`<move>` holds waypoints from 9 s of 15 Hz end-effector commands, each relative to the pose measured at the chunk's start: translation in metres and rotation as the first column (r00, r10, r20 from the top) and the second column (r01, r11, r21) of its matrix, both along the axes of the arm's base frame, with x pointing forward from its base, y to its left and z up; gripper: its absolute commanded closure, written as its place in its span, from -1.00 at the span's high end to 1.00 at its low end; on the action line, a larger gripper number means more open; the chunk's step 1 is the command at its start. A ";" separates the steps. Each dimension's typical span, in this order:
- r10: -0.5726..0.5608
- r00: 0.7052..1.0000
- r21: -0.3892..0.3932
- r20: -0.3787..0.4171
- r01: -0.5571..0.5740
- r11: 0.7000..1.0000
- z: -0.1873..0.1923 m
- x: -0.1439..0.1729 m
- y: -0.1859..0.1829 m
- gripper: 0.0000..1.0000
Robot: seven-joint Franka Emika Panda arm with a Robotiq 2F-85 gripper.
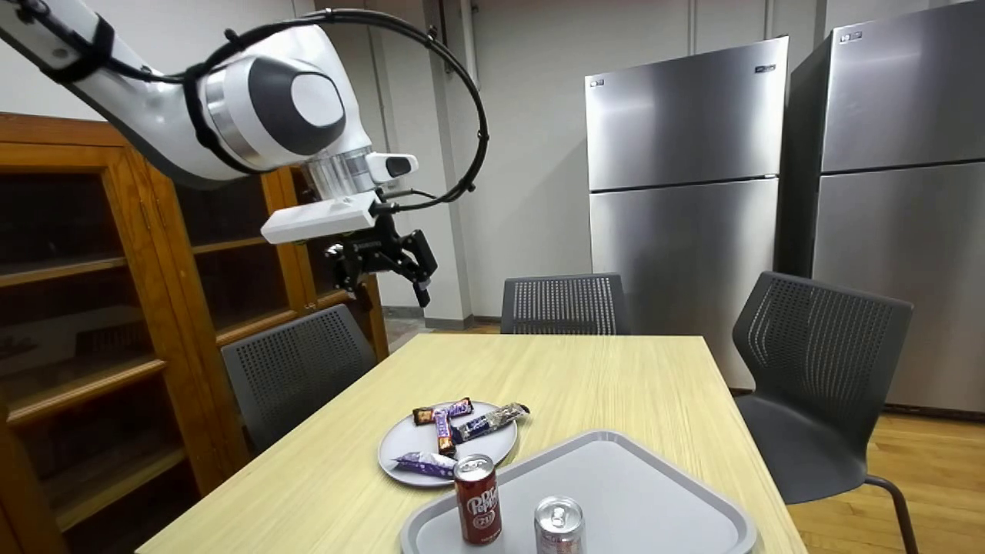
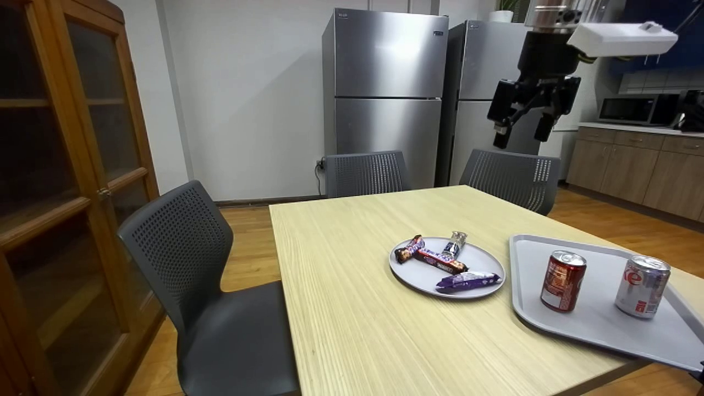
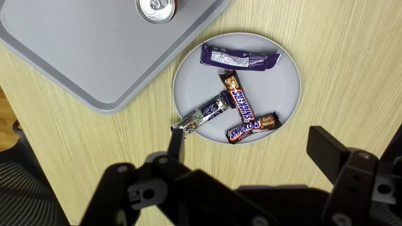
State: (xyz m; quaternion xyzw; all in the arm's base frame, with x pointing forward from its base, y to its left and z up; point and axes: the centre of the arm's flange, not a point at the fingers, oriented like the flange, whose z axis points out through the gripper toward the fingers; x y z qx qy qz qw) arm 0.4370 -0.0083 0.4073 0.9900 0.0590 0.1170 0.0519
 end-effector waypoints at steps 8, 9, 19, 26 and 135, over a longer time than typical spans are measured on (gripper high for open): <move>0.049 0.998 0.006 -0.042 -0.049 0.999 -0.040 0.041 0.000 1.00; 0.049 0.998 0.006 -0.043 -0.049 0.999 -0.040 0.041 0.000 1.00; 0.110 0.987 0.017 -0.115 -0.109 0.994 -0.081 0.059 0.007 1.00; 0.253 0.950 0.011 -0.182 -0.255 0.967 -0.136 0.091 0.011 1.00; 0.611 0.708 0.147 -0.355 -0.603 0.784 -0.273 0.072 0.283 -0.14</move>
